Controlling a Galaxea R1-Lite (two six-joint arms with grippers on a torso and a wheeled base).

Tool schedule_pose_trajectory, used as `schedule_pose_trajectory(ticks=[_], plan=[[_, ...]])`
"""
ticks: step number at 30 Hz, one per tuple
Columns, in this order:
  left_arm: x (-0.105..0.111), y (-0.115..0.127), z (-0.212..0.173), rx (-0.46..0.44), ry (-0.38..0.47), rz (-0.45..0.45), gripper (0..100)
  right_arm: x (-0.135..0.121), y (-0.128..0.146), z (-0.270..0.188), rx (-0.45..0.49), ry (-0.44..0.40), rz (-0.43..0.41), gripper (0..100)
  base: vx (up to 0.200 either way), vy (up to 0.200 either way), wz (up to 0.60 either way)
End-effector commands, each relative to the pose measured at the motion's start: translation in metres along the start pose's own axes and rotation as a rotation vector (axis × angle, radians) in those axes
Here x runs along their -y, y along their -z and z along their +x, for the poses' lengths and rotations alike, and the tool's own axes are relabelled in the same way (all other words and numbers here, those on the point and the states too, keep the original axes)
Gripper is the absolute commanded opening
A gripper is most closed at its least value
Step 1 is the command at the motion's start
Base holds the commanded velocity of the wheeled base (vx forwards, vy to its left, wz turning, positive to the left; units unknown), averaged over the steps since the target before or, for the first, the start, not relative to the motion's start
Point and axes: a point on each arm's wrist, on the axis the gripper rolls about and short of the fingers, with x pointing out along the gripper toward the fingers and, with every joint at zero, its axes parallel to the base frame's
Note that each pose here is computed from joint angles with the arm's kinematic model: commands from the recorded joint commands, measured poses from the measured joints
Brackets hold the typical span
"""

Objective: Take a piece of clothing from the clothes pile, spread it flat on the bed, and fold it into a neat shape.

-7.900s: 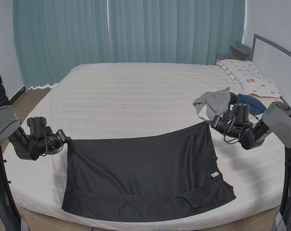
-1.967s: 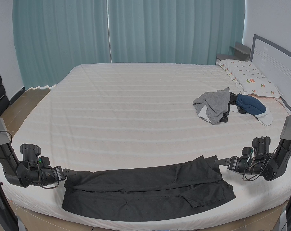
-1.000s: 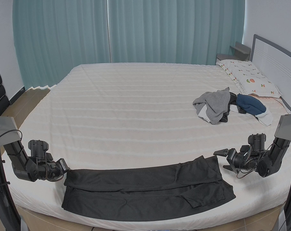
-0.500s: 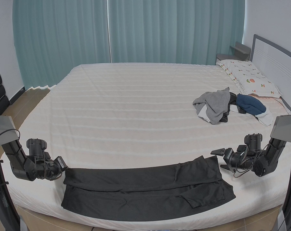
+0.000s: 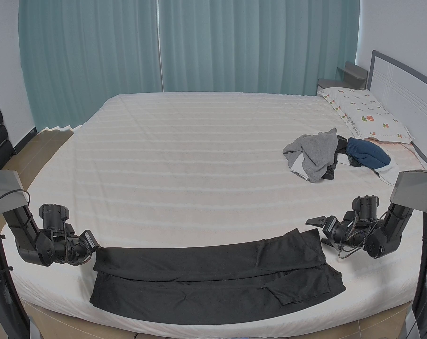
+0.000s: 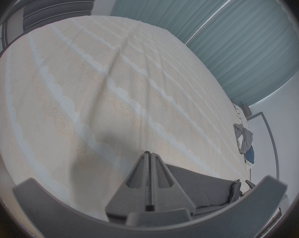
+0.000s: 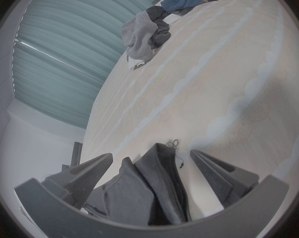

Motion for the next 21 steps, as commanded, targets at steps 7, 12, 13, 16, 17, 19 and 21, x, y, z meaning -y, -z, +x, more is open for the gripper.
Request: schedule_pose_trajectory(ticks=[7,12,13,16,17,19,21], plan=[[-0.0010,0.0004,0.0006,-0.002,-0.003,-0.002,0,-0.0008,0.0008,0.0100,0.005,-0.001,-0.003,0,0.000,0.000,0.00],[-0.0010,0.0004,0.0006,-0.002,-0.003,-0.002,0,-0.0008,-0.0017,0.0081,0.013,-0.002,-0.002,0,0.000,0.000,0.00],[-0.0010,0.0004,0.0006,-0.002,-0.003,-0.002,0,-0.0008,-0.0017,0.0081,0.013,-0.002,-0.002,0,0.000,0.000,0.00],[-0.0010,0.0004,0.0006,-0.002,-0.003,-0.002,0,-0.0007,-0.0030,0.0076,0.019,-0.002,0.001,0,0.000,0.000,0.00],[-0.0010,0.0004,0.0006,-0.002,-0.003,-0.002,0,-0.0011,-0.0040,0.0069,0.022,-0.003,0.001,0,0.000,0.000,0.00],[-0.0014,0.0002,0.0005,-0.002,-0.004,-0.002,0,-0.0017,-0.0043,0.0066,0.023,-0.007,0.000,0,0.000,0.000,0.00],[-0.0014,0.0002,0.0005,-0.002,-0.004,-0.002,0,-0.0013,-0.0055,0.0064,0.027,-0.007,0.000,0,0.000,0.000,0.00]])
